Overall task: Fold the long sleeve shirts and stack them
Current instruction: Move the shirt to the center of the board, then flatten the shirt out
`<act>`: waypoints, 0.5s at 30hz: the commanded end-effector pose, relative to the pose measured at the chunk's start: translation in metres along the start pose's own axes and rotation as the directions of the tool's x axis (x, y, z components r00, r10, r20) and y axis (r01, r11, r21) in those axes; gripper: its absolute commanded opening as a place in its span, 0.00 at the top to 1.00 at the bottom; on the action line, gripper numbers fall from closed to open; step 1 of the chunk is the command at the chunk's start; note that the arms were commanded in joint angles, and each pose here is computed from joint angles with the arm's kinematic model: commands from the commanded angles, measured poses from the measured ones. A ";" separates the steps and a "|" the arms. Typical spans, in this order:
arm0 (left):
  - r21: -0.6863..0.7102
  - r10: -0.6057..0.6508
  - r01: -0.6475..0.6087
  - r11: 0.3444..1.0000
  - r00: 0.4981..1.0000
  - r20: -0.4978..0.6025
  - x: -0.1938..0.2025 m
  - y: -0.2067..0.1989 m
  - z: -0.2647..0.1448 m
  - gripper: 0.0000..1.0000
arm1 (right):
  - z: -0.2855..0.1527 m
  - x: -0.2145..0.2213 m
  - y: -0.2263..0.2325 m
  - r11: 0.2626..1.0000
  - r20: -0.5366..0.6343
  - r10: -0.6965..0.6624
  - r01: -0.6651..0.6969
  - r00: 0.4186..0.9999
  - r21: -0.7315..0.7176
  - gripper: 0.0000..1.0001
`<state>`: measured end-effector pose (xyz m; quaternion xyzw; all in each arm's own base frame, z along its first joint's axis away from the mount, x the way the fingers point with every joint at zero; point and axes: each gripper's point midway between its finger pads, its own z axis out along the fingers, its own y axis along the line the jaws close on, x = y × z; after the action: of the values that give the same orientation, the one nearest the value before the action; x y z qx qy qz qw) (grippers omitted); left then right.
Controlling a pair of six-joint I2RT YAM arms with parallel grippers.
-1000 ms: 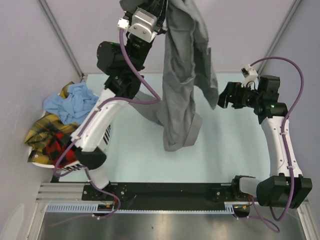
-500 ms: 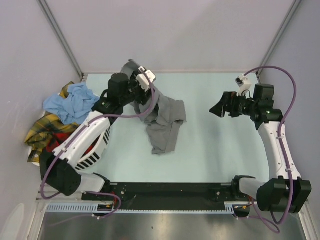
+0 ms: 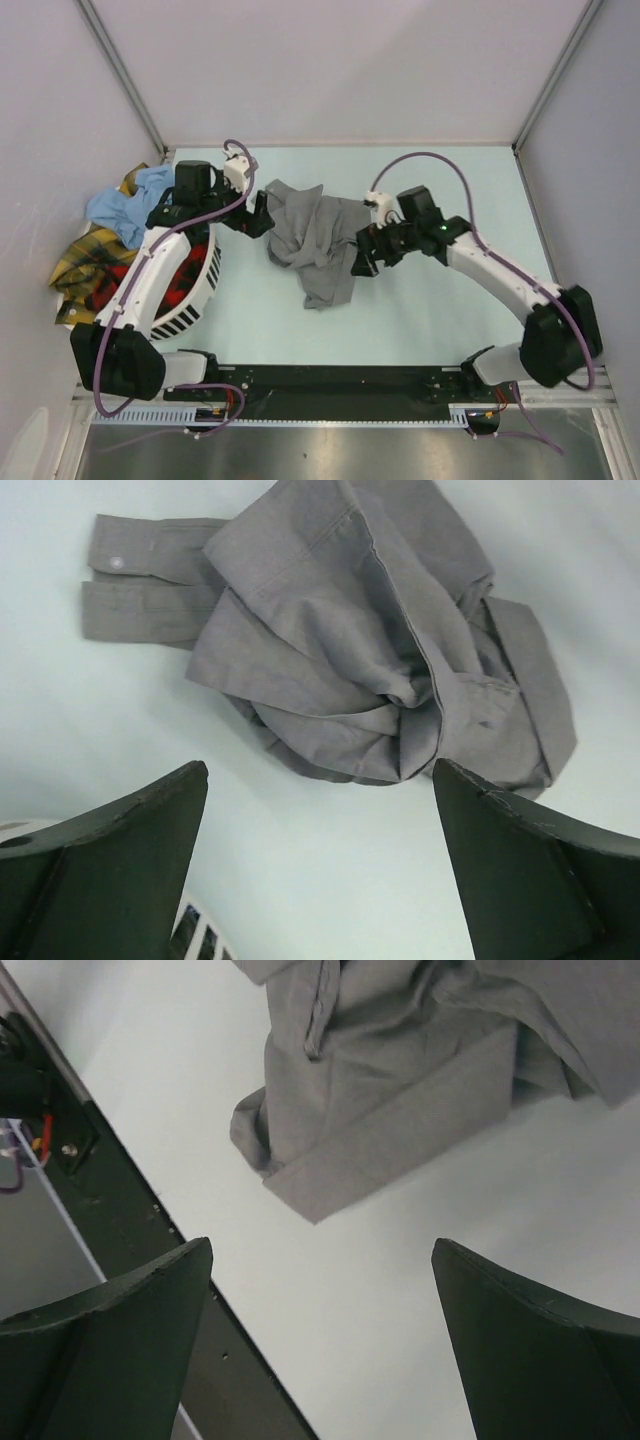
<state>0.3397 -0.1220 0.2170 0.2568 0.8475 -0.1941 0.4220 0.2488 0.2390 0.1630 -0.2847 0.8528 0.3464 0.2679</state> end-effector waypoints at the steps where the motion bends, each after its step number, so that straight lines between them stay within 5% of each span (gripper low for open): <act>1: 0.075 -0.100 0.099 0.992 0.995 0.007 0.008 -0.013 -0.008 0.01 | 0.043 -0.035 -0.003 0.989 0.022 -0.137 0.135 0.990 0.063 0.03; 8: 0.081 -0.101 0.102 0.992 0.995 -0.008 0.016 -0.015 -0.015 0.01 | 0.108 -0.010 -0.035 0.971 -0.131 -0.130 0.153 0.983 0.186 0.09; 9: 0.081 -0.093 0.094 0.992 0.995 -0.017 0.019 -0.015 -0.015 0.00 | 0.113 -0.005 -0.040 0.968 -0.151 -0.124 0.153 0.981 0.197 0.16; 11: 0.097 -0.088 0.092 0.991 0.995 -0.037 0.025 -0.017 -0.013 0.01 | 0.121 0.012 -0.054 0.963 -0.217 -0.106 0.155 0.970 0.222 0.34; 12: 0.117 -0.079 0.084 0.990 0.996 -0.042 0.027 -0.019 -0.011 0.01 | 0.120 0.018 -0.057 0.963 -0.244 -0.118 0.171 0.963 0.209 0.61; 15: 0.209 -0.066 0.079 0.975 0.996 -0.066 0.034 -0.041 -0.002 0.08 | 0.102 0.035 -0.057 0.982 -0.294 -0.062 0.111 0.954 0.153 0.99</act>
<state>0.3134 -0.1215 0.1976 0.2350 0.8616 -0.2473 0.3758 0.2849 0.2887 0.0406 -0.3474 0.8937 0.2143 0.1862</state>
